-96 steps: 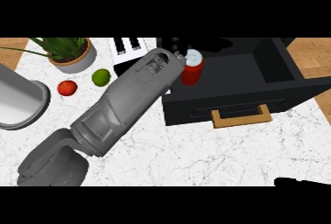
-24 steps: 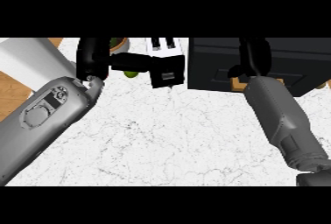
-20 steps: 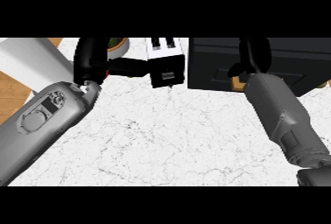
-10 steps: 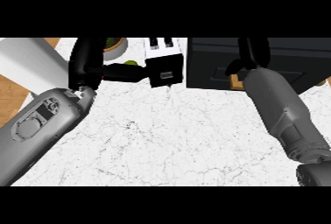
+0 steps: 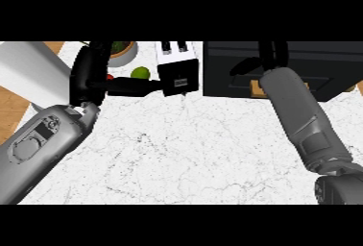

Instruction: Pick up the can, place it into the drawer and close the drawer

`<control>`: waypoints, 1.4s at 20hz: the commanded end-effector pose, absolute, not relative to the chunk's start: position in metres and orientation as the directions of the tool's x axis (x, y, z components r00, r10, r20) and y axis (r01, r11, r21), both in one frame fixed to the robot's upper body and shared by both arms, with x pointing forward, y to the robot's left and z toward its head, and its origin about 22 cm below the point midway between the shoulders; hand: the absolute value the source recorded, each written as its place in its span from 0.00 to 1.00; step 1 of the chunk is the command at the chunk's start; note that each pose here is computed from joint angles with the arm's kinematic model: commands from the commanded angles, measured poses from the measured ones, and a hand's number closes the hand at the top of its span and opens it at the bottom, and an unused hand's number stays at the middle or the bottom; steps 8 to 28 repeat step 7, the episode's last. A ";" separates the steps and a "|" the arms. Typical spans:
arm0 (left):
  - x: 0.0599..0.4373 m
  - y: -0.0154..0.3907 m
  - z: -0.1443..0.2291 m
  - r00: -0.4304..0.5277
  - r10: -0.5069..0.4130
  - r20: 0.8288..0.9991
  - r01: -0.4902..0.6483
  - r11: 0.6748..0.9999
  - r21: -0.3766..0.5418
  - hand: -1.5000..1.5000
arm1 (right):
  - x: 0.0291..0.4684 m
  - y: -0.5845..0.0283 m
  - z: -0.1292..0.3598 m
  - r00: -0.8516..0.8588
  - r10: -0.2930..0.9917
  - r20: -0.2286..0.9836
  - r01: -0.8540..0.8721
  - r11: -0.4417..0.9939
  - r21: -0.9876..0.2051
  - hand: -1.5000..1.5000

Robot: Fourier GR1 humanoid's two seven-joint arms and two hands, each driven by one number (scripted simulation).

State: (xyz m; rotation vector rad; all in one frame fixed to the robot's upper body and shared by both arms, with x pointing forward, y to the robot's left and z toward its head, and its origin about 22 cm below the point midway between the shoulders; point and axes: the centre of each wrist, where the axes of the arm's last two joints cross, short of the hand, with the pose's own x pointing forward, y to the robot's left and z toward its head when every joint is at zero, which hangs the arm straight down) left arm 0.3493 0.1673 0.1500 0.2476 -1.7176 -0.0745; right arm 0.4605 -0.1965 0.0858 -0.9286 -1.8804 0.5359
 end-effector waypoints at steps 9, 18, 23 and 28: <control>0.339 0.181 0.142 -0.131 -0.194 0.972 -0.135 0.975 0.176 0.00 | 0.470 -0.180 0.117 -0.354 0.486 0.799 0.346 0.862 -0.371 0.00; 0.339 0.181 0.142 -0.131 -0.194 0.972 -0.135 0.975 0.176 0.00 | 0.470 -0.180 0.117 -0.354 0.486 0.799 0.346 0.862 -0.371 0.00; 0.339 0.181 0.142 -0.131 -0.194 0.972 -0.135 0.975 0.176 0.00 | 0.470 -0.180 0.117 -0.354 0.486 0.799 0.346 0.862 -0.371 0.00; 0.339 0.181 0.142 -0.131 -0.194 0.972 -0.135 0.975 0.176 0.00 | 0.470 -0.180 0.117 -0.354 0.486 0.799 0.346 0.862 -0.371 0.00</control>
